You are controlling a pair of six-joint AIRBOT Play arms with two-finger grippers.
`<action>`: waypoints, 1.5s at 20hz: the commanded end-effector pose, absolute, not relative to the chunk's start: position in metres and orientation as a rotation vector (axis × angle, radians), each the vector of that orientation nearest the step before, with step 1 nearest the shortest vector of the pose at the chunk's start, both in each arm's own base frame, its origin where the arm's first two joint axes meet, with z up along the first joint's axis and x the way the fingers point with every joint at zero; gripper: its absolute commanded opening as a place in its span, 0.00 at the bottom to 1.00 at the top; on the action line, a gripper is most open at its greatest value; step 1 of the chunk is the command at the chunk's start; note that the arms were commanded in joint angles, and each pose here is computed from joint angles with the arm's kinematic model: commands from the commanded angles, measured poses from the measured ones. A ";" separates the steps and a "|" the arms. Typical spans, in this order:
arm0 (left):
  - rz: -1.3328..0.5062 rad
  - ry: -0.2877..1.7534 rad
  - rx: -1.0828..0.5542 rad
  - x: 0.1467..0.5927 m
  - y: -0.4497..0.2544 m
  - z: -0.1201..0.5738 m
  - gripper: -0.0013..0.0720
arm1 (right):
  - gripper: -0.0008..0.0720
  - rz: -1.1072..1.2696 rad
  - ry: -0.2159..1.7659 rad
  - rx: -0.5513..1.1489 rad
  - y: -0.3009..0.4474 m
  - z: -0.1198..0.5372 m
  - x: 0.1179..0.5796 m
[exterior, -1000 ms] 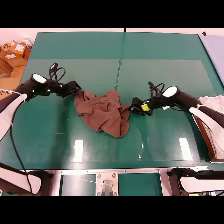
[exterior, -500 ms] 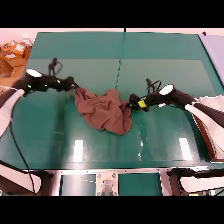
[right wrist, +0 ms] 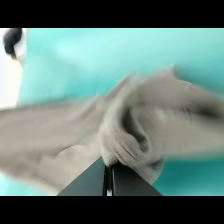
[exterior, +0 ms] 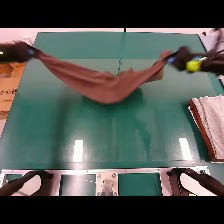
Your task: Fold the shirts.
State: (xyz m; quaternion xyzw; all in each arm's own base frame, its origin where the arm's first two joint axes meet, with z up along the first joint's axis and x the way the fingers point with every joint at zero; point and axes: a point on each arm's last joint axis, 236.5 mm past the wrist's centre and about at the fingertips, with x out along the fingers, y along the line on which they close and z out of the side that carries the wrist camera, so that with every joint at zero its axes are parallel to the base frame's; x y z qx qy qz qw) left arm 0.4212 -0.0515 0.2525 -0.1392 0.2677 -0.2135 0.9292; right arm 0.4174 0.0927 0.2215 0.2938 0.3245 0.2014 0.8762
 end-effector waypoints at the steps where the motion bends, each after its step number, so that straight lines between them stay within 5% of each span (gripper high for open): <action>1: -0.360 0.348 -0.181 0.356 -0.049 0.335 0.04 | 0.03 0.385 0.403 0.505 0.061 0.329 0.370; 6: -0.231 0.182 -0.104 0.296 -0.037 0.405 0.04 | 0.03 0.205 0.078 0.352 0.017 0.428 0.299; 11: -0.207 0.230 -0.157 0.317 -0.027 0.391 0.04 | 0.03 0.124 0.069 0.319 0.001 0.422 0.290; 15: -0.209 0.469 -0.242 0.373 -0.015 0.300 0.04 | 0.03 0.134 0.270 0.447 -0.005 0.327 0.327; 20: -0.277 0.763 -0.392 0.435 -0.017 0.142 0.05 | 0.03 0.112 0.663 0.633 0.013 0.116 0.351; 25: -0.247 0.846 -0.557 0.494 -0.008 0.026 0.05 | 0.03 -0.056 0.852 0.720 0.002 -0.021 0.357; 26: -0.233 0.842 -0.580 0.500 -0.005 0.017 0.37 | 0.03 -0.074 0.869 0.725 -0.002 -0.031 0.361; 27: -0.221 0.847 -0.579 0.502 -0.002 0.011 0.88 | 0.03 -0.087 0.881 0.726 -0.006 -0.037 0.367; 28: -0.225 0.866 -0.543 0.498 -0.001 0.009 0.87 | 0.03 -0.085 0.886 0.715 -0.010 -0.039 0.372; 30: -0.296 0.985 -0.407 0.473 -0.005 0.009 0.63 | 0.03 -0.063 0.869 0.664 -0.015 -0.032 0.385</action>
